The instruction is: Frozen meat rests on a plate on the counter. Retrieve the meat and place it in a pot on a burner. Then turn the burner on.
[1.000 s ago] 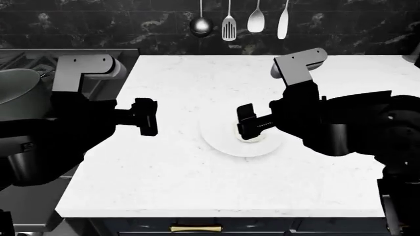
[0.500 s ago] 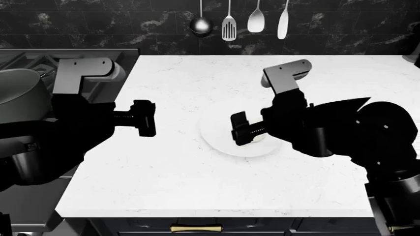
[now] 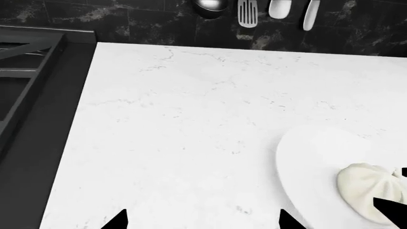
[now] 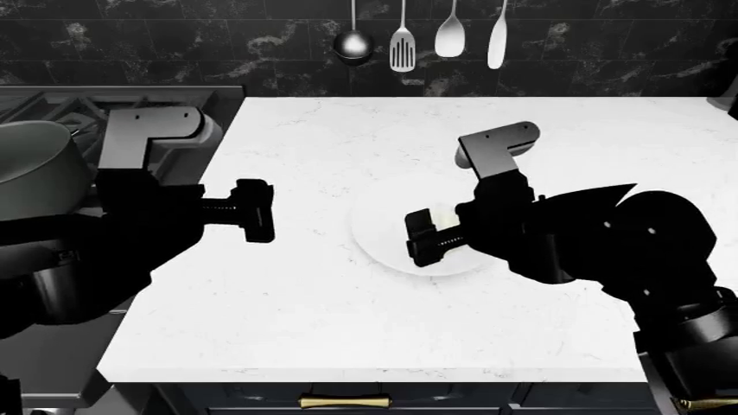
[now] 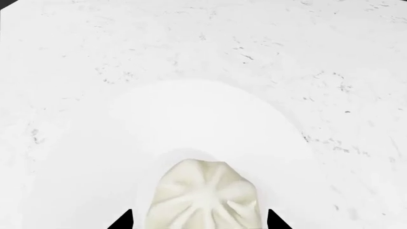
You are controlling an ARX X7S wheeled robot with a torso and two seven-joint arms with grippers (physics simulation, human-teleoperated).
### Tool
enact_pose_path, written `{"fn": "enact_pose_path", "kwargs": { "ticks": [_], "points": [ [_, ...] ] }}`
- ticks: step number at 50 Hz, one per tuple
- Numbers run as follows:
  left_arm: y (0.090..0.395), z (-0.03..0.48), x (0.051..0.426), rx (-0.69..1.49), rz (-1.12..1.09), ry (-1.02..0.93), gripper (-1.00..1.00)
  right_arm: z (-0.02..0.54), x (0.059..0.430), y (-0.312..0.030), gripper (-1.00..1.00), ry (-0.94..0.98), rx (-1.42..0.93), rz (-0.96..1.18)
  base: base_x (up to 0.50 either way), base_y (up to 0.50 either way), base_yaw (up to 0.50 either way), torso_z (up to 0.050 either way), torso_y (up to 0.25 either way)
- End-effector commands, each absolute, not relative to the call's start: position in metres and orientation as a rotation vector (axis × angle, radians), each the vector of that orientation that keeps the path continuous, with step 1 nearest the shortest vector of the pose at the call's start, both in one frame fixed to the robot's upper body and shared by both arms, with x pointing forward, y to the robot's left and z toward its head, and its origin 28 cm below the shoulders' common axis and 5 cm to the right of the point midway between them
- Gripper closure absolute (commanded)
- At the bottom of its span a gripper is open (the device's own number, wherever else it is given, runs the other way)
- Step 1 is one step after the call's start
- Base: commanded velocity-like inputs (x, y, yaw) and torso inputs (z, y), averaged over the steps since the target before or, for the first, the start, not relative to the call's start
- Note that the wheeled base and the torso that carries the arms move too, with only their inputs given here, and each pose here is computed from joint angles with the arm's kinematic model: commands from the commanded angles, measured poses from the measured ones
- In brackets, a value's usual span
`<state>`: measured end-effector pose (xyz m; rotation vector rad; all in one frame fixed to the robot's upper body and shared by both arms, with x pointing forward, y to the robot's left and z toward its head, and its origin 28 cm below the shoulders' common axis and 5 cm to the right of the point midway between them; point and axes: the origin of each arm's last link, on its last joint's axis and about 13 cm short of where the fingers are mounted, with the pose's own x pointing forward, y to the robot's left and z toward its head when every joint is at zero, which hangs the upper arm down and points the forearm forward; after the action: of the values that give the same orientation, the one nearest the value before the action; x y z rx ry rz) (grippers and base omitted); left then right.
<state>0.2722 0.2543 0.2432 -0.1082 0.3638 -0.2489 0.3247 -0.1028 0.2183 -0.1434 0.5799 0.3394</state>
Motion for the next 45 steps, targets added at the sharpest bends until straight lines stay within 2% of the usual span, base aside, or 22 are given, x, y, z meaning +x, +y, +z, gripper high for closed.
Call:
{"fn": "enact_pose_path", "kwargs": {
  "ticks": [1,45],
  "points": [
    [0.2536,0.241,0.2745,-0.107,-0.249,0.37,-1.0,0.2141,0.3271,-0.1042,-1.0,0.588,-0.144,0.336,0.0,0.0,0.0,0.0,0.0],
    [0.2523,0.2351,0.2807,-0.107,-0.245,0.39,-1.0,0.2046,0.3349,-0.1064,-1.0,0.602,-0.144,0.331,0.0,0.0,0.0,0.0,0.0]
  ]
}}
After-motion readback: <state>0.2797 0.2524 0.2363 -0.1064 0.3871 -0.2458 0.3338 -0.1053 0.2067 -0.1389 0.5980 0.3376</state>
